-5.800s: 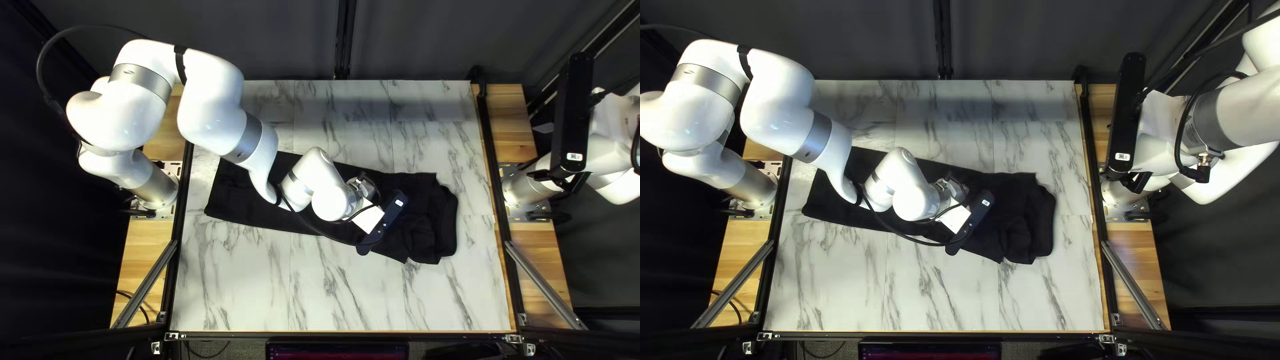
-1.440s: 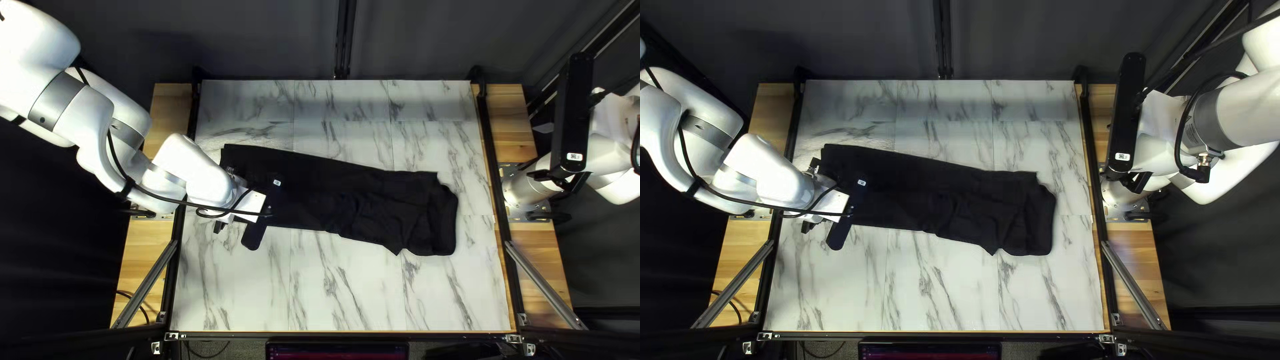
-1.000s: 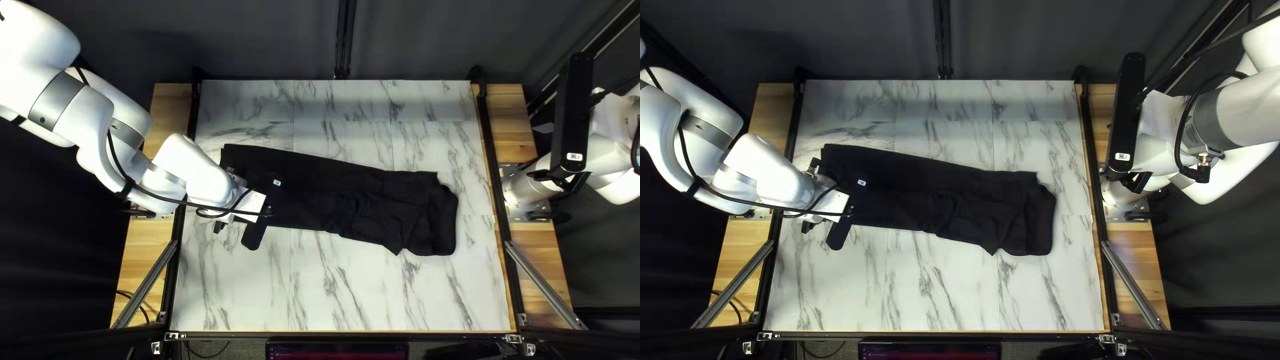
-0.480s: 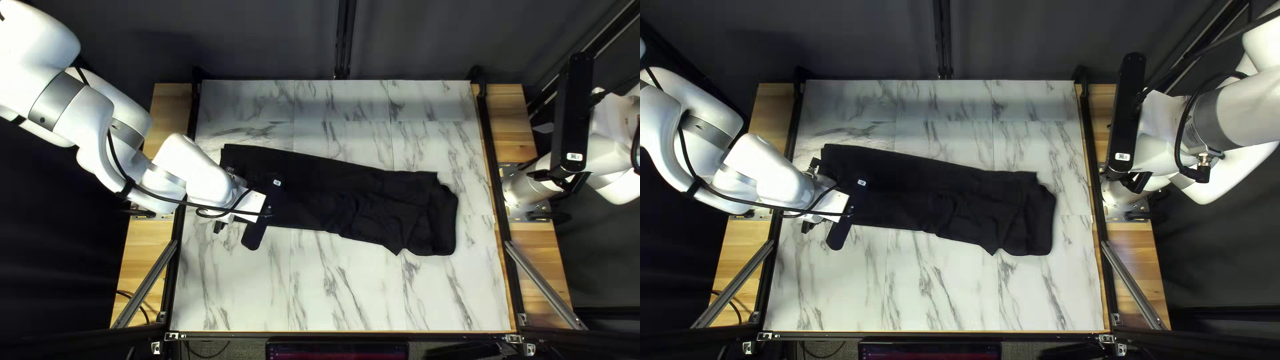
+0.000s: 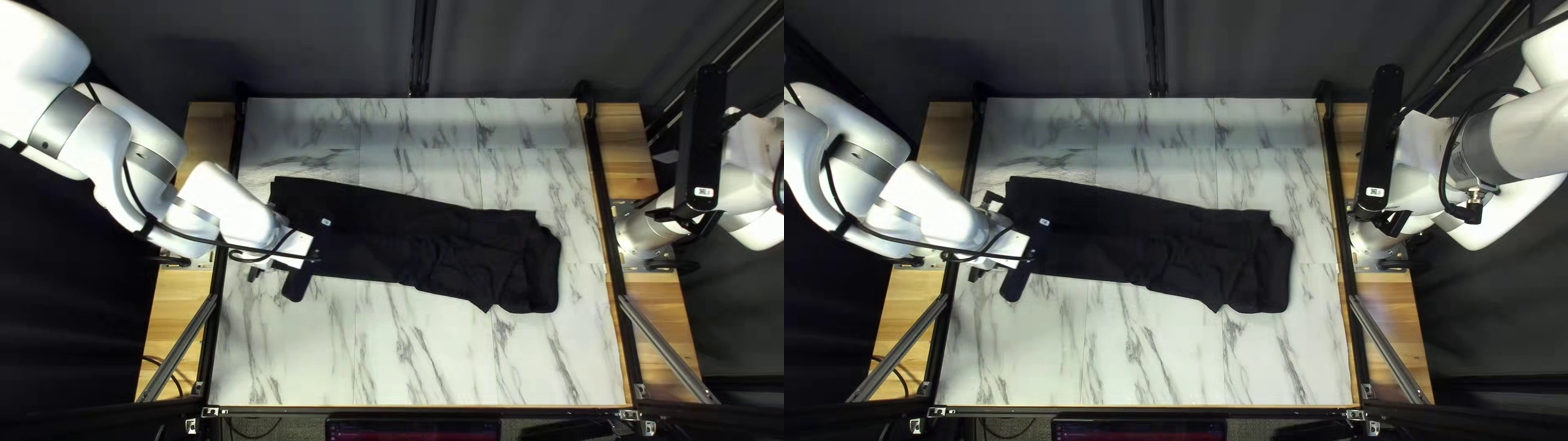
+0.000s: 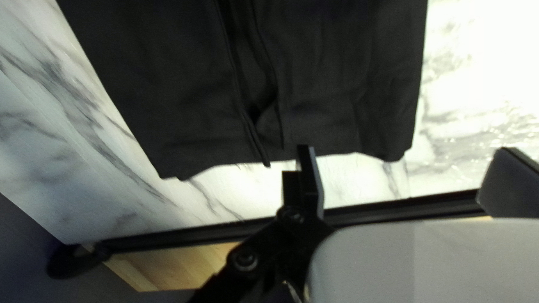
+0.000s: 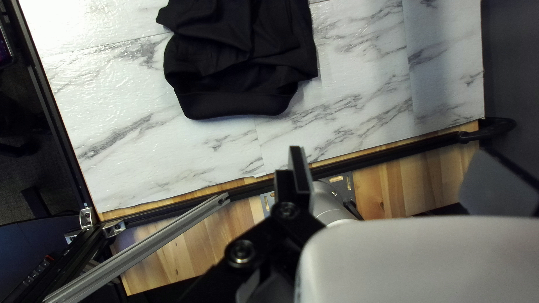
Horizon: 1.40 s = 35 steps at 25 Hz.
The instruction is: Fold t-shirt
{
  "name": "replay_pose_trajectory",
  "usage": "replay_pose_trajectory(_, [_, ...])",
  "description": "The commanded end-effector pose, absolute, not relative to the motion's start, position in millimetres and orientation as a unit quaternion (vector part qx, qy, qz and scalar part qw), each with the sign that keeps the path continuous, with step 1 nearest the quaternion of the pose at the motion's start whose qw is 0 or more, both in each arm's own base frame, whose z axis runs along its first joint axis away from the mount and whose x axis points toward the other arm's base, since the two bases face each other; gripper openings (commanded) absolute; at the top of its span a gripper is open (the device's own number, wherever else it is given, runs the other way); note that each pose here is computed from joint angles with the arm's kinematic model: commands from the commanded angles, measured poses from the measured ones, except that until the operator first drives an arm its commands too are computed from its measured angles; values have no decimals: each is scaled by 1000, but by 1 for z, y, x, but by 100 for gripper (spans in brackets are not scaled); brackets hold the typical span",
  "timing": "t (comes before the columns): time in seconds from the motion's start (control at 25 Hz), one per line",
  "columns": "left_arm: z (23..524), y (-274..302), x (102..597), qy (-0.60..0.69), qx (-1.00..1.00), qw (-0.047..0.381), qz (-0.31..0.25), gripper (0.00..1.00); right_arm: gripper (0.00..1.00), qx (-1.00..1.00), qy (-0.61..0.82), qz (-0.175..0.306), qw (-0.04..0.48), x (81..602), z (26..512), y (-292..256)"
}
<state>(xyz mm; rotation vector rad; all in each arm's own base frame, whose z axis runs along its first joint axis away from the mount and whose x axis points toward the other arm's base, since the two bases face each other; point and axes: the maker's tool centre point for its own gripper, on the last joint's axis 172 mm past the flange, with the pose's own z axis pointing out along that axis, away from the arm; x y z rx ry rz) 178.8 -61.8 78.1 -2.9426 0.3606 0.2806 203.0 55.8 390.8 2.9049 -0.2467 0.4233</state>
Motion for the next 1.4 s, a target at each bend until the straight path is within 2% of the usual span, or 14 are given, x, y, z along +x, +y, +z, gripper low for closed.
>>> replay_pose_trajectory(0.04, [62,-68,173,95,-987,91,90,100,100,981,-83,143,98,203,391,56])
replay_pose_trajectory(0.2, [52,-65,174,83,-987,101,89,93,100,981,-83,143,98,203,391,56])
replay_pose_trajectory(0.24, [50,-65,174,83,-987,104,89,73,100,981,-83,143,98,203,391,56])
replay_pose_trajectory(0.28, [48,-64,175,82,-987,106,89,73,100,981,-83,143,98,203,391,56])
replay_pose_trajectory(0.32, [46,-63,177,82,-987,107,90,51,100,981,-83,143,98,203,391,56])
replay_pose_trajectory(0.36, [44,-63,178,82,-987,108,90,39,100,981,-83,143,98,203,391,56])
replay_pose_trajectory(0.6, [34,-58,178,80,-987,107,92,31,100,981,-83,143,98,203,391,56])
replay_pose_trajectory(0.72, [33,-60,177,79,-987,106,92,33,100,981,-83,143,98,203,391,56])
replay_pose_trajectory(0.76, [34,-62,177,79,-987,105,92,39,100,981,-83,143,98,203,391,56])
replay_pose_trajectory(0.8, [37,-64,177,80,-987,104,92,58,100,981,-83,143,98,203,391,56])
replay_pose_trajectory(0.84, [40,-67,178,82,-987,103,92,91,100,981,-83,143,98,203,391,56])
replay_pose_trajectory(0.88, [44,-70,179,83,-987,103,92,100,100,981,-83,143,98,203,391,56])
replay_pose_trajectory(1.16, [61,-81,185,92,-986,105,93,100,100,981,-83,143,98,203,391,56])
replay_pose_trajectory(1.4, [45,-70,176,85,-986,103,96,100,100,981,-83,143,98,203,391,56])
